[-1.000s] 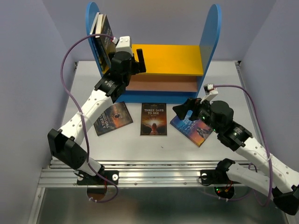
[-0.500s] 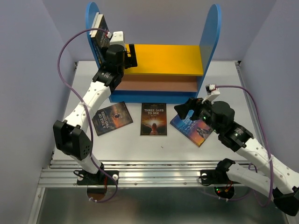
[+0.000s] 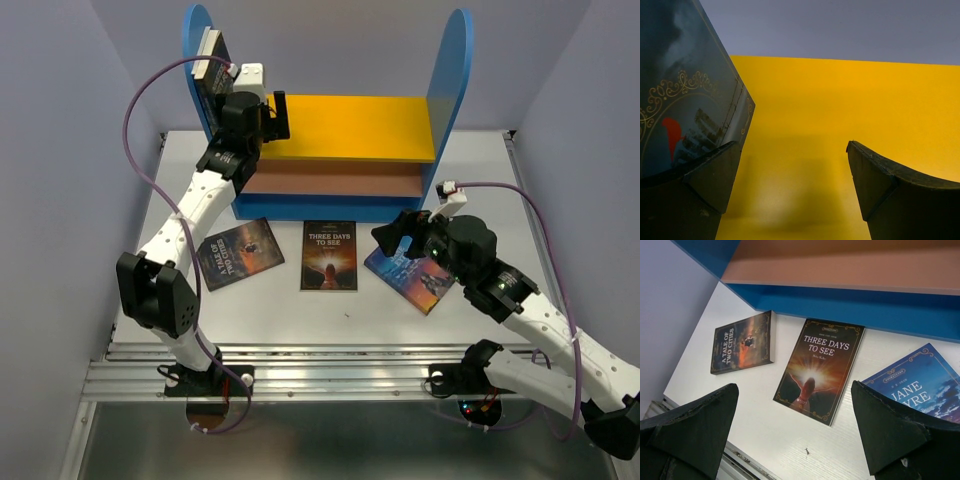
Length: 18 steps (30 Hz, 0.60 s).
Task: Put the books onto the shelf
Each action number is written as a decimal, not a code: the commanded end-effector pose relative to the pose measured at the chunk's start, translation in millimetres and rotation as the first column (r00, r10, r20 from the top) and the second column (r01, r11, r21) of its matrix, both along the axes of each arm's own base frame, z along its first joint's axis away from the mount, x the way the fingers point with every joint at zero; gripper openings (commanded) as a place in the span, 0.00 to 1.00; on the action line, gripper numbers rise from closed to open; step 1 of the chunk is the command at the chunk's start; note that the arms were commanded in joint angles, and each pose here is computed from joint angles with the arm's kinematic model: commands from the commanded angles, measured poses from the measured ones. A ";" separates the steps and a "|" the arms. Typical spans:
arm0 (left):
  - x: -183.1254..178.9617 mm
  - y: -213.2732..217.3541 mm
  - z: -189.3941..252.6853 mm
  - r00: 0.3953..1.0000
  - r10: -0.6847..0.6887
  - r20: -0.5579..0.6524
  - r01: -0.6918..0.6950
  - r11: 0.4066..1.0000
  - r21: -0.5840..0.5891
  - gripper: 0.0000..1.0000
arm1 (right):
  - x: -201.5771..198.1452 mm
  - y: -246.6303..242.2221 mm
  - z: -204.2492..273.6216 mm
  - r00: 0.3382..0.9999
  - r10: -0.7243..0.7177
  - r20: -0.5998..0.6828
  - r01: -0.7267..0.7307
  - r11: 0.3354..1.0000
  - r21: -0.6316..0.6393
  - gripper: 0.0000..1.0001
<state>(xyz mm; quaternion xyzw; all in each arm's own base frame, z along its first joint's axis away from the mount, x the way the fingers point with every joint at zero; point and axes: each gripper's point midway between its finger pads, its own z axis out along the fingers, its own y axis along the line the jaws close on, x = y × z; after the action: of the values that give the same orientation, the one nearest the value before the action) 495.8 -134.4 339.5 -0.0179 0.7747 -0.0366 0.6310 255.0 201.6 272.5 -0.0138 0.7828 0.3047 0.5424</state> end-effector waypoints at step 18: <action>-30.0 -17.8 94.9 0.952 -0.201 0.230 0.234 0.963 -0.130 0.99 | 1.2 -3.3 23.2 0.999 -0.018 0.039 0.017 0.999 0.034 1.00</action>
<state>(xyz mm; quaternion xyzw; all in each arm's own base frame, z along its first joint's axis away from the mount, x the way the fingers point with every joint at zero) 493.1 -154.3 353.5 0.0205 0.7635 -0.1199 0.6342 253.9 200.8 269.5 -0.0132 0.7870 0.3023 0.5377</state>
